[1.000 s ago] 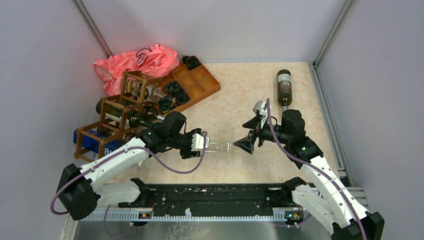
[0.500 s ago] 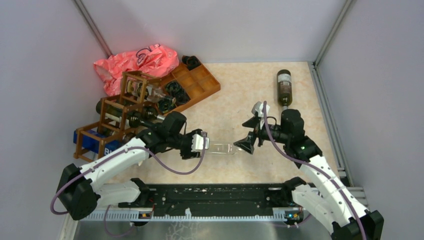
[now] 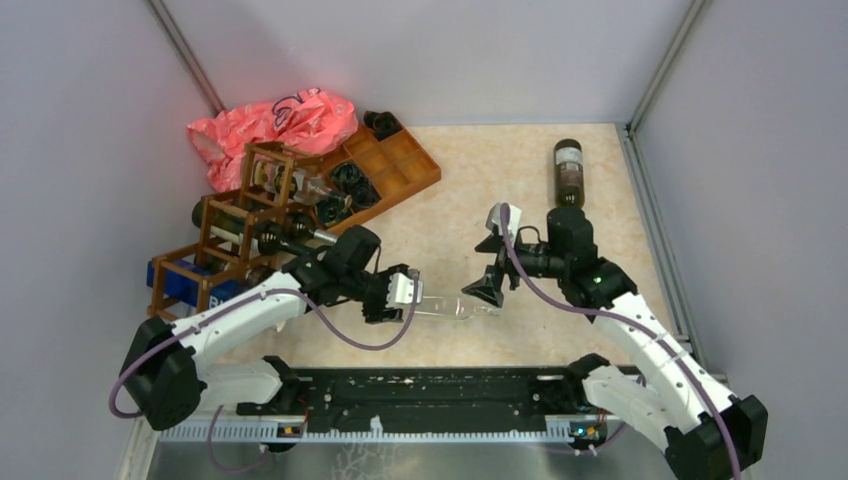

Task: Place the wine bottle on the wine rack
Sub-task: Pick up the wine bottle from the center of the board.

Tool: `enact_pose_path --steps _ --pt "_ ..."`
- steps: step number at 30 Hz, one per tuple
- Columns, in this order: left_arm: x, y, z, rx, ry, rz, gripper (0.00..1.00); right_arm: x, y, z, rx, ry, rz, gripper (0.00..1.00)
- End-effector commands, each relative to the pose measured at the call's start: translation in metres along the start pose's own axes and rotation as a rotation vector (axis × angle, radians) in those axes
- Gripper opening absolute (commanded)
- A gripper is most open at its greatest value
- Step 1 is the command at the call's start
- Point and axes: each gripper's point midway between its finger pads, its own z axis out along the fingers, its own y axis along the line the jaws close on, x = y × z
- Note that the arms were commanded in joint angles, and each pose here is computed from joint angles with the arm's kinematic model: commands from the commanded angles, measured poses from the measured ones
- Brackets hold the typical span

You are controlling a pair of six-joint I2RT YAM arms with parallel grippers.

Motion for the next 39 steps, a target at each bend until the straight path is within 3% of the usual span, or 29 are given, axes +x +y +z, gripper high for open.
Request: enact_pose_path --steps 1,10,19,22,25,27,28,31,32,35,39 --pt "-0.026 0.005 -0.003 0.021 -0.072 0.058 0.00 -0.015 0.014 0.005 -0.088 0.012 -0.089 0.98" --pt "-0.034 0.004 -0.004 0.041 -0.084 0.050 0.00 0.045 0.040 0.031 -0.164 0.246 -0.108 0.99" --pt "-0.041 0.001 -0.004 0.088 -0.094 0.021 0.00 0.081 0.052 0.050 -0.188 0.363 -0.237 0.98" --pt "-0.043 -0.001 -0.004 0.104 -0.102 0.016 0.00 0.082 0.055 0.054 -0.186 0.367 -0.282 0.94" --pt "-0.042 -0.002 -0.003 0.108 -0.100 0.012 0.00 0.074 0.059 0.055 -0.201 0.331 -0.293 0.80" --pt "-0.042 -0.002 -0.003 0.108 -0.099 0.012 0.00 0.069 0.061 0.056 -0.208 0.305 -0.293 0.66" --pt "-0.042 -0.002 -0.003 0.108 -0.098 0.011 0.00 0.067 0.062 0.056 -0.214 0.298 -0.293 0.54" --pt "-0.042 -0.001 -0.003 0.103 -0.100 0.010 0.00 0.065 0.065 0.056 -0.222 0.292 -0.285 0.06" --pt "-0.043 0.000 -0.003 0.097 -0.098 0.008 0.00 0.065 0.065 0.056 -0.223 0.291 -0.281 0.00" --pt "-0.042 0.003 -0.003 0.075 -0.091 -0.003 0.00 0.063 0.067 0.054 -0.224 0.274 -0.278 0.00" --pt "-0.039 0.006 -0.006 0.042 -0.083 -0.021 0.45 0.050 0.073 0.050 -0.220 0.198 -0.273 0.00"
